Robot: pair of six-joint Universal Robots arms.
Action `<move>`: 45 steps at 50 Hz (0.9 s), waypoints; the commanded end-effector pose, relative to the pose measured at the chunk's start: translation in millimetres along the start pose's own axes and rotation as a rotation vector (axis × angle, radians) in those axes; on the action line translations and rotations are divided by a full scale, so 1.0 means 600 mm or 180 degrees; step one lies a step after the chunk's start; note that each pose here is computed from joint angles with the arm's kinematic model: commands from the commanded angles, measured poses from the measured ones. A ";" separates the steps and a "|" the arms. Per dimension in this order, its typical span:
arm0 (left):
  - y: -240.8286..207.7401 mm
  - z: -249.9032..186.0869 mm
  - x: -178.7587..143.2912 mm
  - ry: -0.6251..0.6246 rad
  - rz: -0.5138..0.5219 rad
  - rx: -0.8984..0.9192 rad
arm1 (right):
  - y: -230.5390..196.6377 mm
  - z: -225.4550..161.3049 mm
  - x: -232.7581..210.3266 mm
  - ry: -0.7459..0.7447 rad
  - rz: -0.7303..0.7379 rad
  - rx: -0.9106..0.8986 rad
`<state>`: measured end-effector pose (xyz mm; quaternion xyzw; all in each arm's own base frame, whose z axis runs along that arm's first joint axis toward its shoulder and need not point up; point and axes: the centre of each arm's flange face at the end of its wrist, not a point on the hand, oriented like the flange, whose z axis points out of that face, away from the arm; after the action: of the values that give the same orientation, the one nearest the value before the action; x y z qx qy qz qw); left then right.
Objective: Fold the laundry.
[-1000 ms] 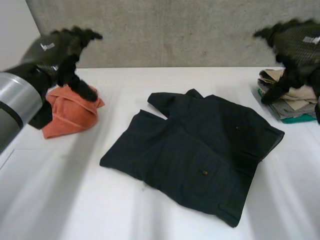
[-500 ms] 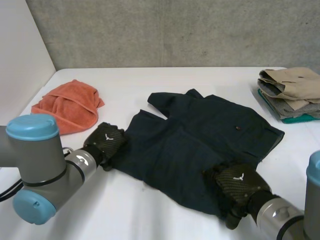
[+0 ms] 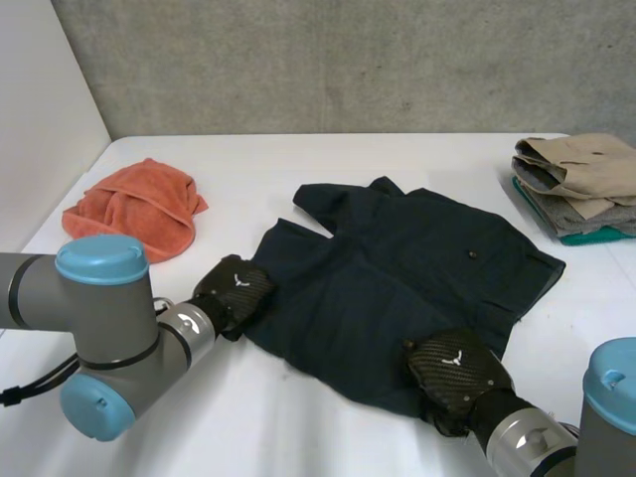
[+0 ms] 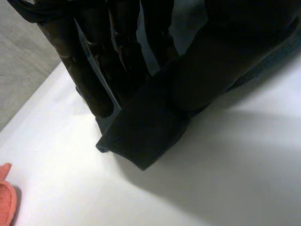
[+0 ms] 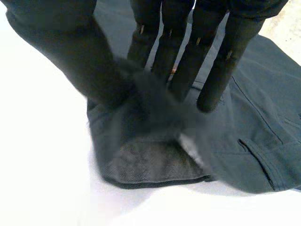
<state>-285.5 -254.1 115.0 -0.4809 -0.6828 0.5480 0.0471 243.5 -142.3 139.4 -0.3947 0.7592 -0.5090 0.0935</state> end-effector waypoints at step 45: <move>-0.314 -0.052 -0.289 -0.1431 -0.0758 0.1879 | -0.371 0.046 0.230 0.1151 0.0053 0.1463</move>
<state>-287.3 -294.5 414.3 -0.2202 -0.4893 0.8336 0.1313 259.6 -253.0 402.2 -0.2717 0.6053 -0.7471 0.0416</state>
